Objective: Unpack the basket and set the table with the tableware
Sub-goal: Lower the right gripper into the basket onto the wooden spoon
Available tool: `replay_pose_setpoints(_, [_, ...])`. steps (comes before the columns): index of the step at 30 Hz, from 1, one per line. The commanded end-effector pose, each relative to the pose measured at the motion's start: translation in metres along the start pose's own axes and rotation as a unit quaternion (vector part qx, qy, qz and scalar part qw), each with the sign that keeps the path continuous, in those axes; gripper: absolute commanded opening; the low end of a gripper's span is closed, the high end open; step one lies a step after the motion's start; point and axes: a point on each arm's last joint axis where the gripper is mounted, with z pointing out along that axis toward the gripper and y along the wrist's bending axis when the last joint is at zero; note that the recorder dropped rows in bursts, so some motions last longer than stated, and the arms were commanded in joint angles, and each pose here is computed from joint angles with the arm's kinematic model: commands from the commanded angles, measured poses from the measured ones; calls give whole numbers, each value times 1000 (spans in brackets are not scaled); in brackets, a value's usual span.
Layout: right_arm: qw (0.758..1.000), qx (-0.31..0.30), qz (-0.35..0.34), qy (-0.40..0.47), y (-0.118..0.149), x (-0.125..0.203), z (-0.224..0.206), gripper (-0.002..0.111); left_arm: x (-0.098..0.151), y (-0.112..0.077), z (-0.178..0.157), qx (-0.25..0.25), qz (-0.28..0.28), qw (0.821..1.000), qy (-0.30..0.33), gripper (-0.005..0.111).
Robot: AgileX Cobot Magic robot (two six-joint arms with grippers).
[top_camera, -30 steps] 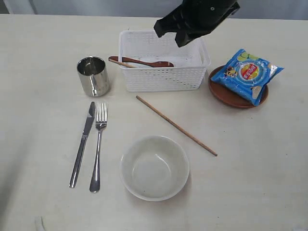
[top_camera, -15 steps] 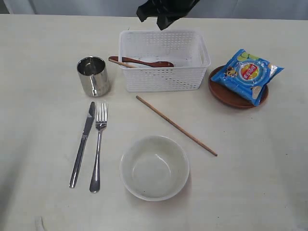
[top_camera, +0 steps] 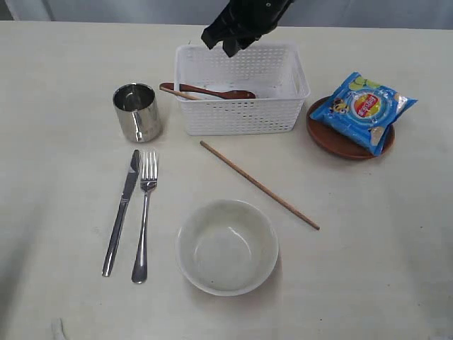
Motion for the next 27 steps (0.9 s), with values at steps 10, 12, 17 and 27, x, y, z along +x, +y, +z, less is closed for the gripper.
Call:
replay_pose_setpoints(10, [999,-4,-32,-8,14,-12,31,45,0,0,0,-1,0,1000,-4,0])
replay_pose_setpoints(12, [1000,-6,-28,-8,14,-16,35,45,0,0,0,-1,0,1000,-4,0])
replay_pose_setpoints(17, [999,-18,-35,26,17,-18,51,45,0,0,0,-1,0,1000,-4,0])
replay_pose_setpoints(27, [997,-7,-59,50,19,-20,55,54,0,0,0,-1,0,1000,-4,0])
